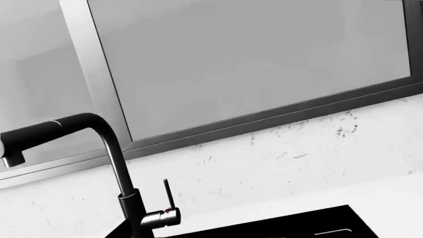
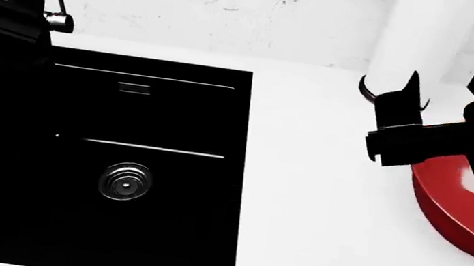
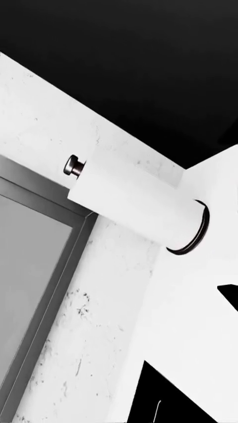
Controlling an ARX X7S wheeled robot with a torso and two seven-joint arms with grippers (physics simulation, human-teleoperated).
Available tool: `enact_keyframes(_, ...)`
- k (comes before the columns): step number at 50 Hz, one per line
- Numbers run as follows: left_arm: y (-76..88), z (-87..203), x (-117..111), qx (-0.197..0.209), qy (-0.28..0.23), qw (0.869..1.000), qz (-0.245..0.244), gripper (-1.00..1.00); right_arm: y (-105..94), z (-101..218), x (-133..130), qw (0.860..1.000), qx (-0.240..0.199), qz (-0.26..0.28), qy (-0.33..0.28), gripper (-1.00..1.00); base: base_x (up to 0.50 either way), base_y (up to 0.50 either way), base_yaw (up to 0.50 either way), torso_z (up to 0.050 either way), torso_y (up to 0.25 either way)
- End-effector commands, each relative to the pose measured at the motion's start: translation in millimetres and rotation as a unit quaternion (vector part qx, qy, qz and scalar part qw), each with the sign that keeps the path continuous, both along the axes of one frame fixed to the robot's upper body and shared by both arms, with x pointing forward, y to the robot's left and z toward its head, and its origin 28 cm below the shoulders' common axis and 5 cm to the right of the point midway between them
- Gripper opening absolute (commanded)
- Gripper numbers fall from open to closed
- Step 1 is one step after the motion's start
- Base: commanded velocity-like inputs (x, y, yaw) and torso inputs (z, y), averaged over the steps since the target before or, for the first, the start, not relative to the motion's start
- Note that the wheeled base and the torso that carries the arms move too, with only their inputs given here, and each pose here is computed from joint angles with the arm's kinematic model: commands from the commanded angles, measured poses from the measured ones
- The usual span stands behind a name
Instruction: Move the fresh-baked cupcake off the tray onto the counter, and place the bowl used for mixing into the sink.
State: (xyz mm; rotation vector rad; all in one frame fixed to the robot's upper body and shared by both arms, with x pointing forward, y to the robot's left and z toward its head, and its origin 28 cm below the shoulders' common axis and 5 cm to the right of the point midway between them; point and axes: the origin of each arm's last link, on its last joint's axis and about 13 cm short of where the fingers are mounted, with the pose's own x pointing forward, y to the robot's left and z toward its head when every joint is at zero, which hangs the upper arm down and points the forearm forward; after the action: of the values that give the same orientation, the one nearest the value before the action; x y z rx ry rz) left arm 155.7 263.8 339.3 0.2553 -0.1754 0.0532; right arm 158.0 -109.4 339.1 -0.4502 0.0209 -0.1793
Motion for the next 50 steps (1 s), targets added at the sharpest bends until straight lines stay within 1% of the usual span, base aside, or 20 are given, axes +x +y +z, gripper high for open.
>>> enact_keyframes(1,0.6,-0.1,-1.8,0.003,0.003,1.0,0.002,1.0,-5.1,-9.0,0.8,1.0,0.018,-0.002,0.008,1.0,0.49,0.0,0.0,0.0,0.0)
enact_keyframes(3,0.6,-10.5,-2.2,0.002,0.003,1.0,0.002,1.0,-5.2,-9.9,0.7,1.0,0.019,-0.002,0.01,1.0,0.49,0.0,0.0,0.0,0.0)
enact_keyframes(9,1.7,-12.9,-3.1,0.001,0.004,1.0,0.005,1.0,-4.0,-9.3,-1.2,1.0,0.022,0.001,0.016,1.0,0.29,0.0,0.0,0.0,0.002)
enact_keyframes(14,2.8,-0.1,-3.6,0.0,0.004,1.0,0.006,1.0,-4.3,-3.6,-7.4,0.999,0.029,0.015,0.013,1.0,0.0,0.0,0.0,0.0,0.002)
enact_keyframes(16,2.3,-0.7,-4.8,-0.001,0.004,1.0,0.006,1.0,-3.3,-2.2,-11.6,0.999,0.022,0.033,0.034,1.0,0.0,0.0,0.0,0.0,0.0)
enact_keyframes(17,2.5,-0.2,-4.7,-0.001,0.003,1.0,0.007,1.0,-3.5,-1.0,-14.3,0.998,0.023,0.015,0.053,1.0,0.0,0.0,0.0,0.0,0.0)
enact_keyframes(18,2.1,0.4,-5.3,-0.001,0.003,1.0,0.007,1.0,-3.9,-0.7,-15.4,0.996,0.039,0.011,0.075,1.0,0.0,0.0,0.0,0.0,0.0)
enact_keyframes(19,2.5,-0.4,-4.5,-0.002,0.002,1.0,0.005,1.0,-4.6,3.3,-17.8,0.997,0.041,0.024,0.058,1.0,0.0,0.0,0.0,0.0,0.0)
enact_keyframes(20,2.6,0.2,-4.4,-0.002,0.002,1.0,0.005,1.0,-5.1,3.9,-18.5,0.995,0.052,0.021,0.078,1.0,0.0,0.0,0.0,0.0,0.0)
enact_keyframes(21,2.3,0.0,-4.2,-0.002,0.002,1.0,0.005,1.0,-7.1,7.3,-19.2,0.994,0.077,0.026,0.067,1.0,0.0,0.0,0.0,0.0,0.0)
enact_keyframes(22,2.5,0.4,-3.9,-0.002,0.002,1.0,0.005,1.0,-8.0,7.5,-19.2,0.995,0.071,0.018,0.072,1.0,0.0,0.0,0.0,0.0,0.0)
enact_keyframes(23,2.6,-0.2,-3.7,-0.003,0.002,1.0,0.006,1.0,-9.0,8.2,-19.6,0.992,0.093,0.017,0.085,1.0,0.0,0.0,0.0,0.0,0.0)
enact_keyframes(24,2.5,-0.4,-3.8,-0.003,0.002,1.0,0.006,1.0,-9.4,9.0,-20.5,0.991,0.097,0.018,0.091,1.0,0.0,0.0,0.0,0.0,0.0)
enact_keyframes(26,2.5,0.1,-4.0,-0.003,0.002,1.0,0.006,1.0,-10.0,9.8,-22.5,0.989,0.094,0.013,0.113,1.0,0.0,0.0,0.0,0.0,0.0)
enact_keyframes(28,2.4,-0.7,-3.6,-0.003,0.002,1.0,0.006,1.0,-10.4,9.7,-23.8,0.99,0.068,0.005,0.127,1.0,0.0,0.0,0.0,0.0,0.0)
enact_keyframes(32,3.3,-2.1,-3.2,-0.003,0.003,1.0,0.005,1.0,-10.5,9.1,-25.3,0.985,0.075,0.007,0.154,1.0,0.0,0.0,0.0,0.0,0.0)
enact_keyframes(34,2.8,-1.1,-4.9,-0.003,0.003,1.0,0.005,1.0,-10.9,8.7,-25.6,0.985,0.058,0.004,0.16,1.0,0.0,0.0,0.0,0.0,0.0)
enact_keyframes(36,2.9,-1.8,-5.2,-0.003,0.003,1.0,0.006,1.0,-11.3,8.3,-25.8,0.982,0.06,-0.002,0.181,1.0,0.0,0.0,0.0,0.0,0.0)
enact_keyframes(42,2.8,-2.3,-3.9,-0.002,0.005,1.0,0.005,1.0,-12.9,5.2,-26.0,0.981,0.028,0.001,0.191,1.0,0.0,0.0,0.0,0.0,0.0)
enact_keyframes(50,2.6,-2.8,-3.2,-0.002,0.006,1.0,0.005,1.0,-14.2,0.7,-23.8,0.978,0.025,-0.003,0.206,1.0,0.0,0.0,0.0,0.0,0.0)
